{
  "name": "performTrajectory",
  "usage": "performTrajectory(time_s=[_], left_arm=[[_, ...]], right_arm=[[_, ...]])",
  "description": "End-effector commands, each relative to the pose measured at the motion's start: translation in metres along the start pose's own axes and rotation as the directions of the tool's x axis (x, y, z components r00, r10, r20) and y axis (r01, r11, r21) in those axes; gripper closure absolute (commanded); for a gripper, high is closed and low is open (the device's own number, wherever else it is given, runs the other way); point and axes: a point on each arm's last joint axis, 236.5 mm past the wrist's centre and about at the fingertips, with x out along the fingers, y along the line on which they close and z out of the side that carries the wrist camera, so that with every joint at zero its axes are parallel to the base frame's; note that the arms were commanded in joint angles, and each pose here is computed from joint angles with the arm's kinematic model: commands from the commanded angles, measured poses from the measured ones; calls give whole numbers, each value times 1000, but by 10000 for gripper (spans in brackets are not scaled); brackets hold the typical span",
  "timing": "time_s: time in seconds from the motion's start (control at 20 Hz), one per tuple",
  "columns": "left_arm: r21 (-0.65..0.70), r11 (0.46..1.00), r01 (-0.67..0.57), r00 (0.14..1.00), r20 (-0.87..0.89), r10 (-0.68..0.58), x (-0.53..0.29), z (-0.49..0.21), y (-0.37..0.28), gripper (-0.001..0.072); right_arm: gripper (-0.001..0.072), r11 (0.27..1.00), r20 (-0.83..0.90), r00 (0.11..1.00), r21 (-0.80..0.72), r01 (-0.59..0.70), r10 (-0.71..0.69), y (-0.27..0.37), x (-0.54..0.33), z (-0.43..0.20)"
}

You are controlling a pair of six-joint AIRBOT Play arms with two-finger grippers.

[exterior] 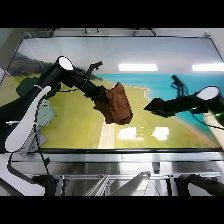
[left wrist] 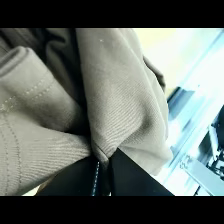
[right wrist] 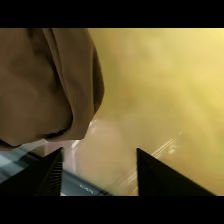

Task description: Fold the shirts.

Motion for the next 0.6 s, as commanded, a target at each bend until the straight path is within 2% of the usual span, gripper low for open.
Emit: performTrajectory(time_s=[0.0, 0.15, 0.3, 0.35, 0.4, 0.45, 0.55], left_arm=[[-3, 1000, 9, 1000, -28, -9, 2, -6, 0, 683], [4, 1000, 9, 1000, -23, -9, -2, -6, 4, 683], [-3, 1000, 7, 1000, -15, -7, -5, -4, 7, 683], [-4, 1000, 7, 1000, -13, -7, -5, -4, 8, 683], [-5, 1000, 6, 1000, -12, -7, -6, -4, 8, 683], [-8, 1000, 6, 1000, -10, -6, -7, -4, 9, 683], [-11, 1000, 10, 1000, -19, -11, -8, -6, 10, 683]], right_arm=[[324, 995, -72, 992, 23, -100, 101, 13, 65, -16], [322, 970, -52, 970, 68, -234, 238, 29, 85, -9], [329, 962, -44, 965, 100, -254, 259, 28, 91, -7], [418, 963, -47, 965, 91, -253, 258, 27, 92, -7], [603, 965, -46, 965, 65, -255, 259, 27, 92, -7], [691, 964, -42, 964, 55, -261, 263, 28, 92, -6], [693, 963, -26, 963, 37, -267, 268, 31, 86, -1]])
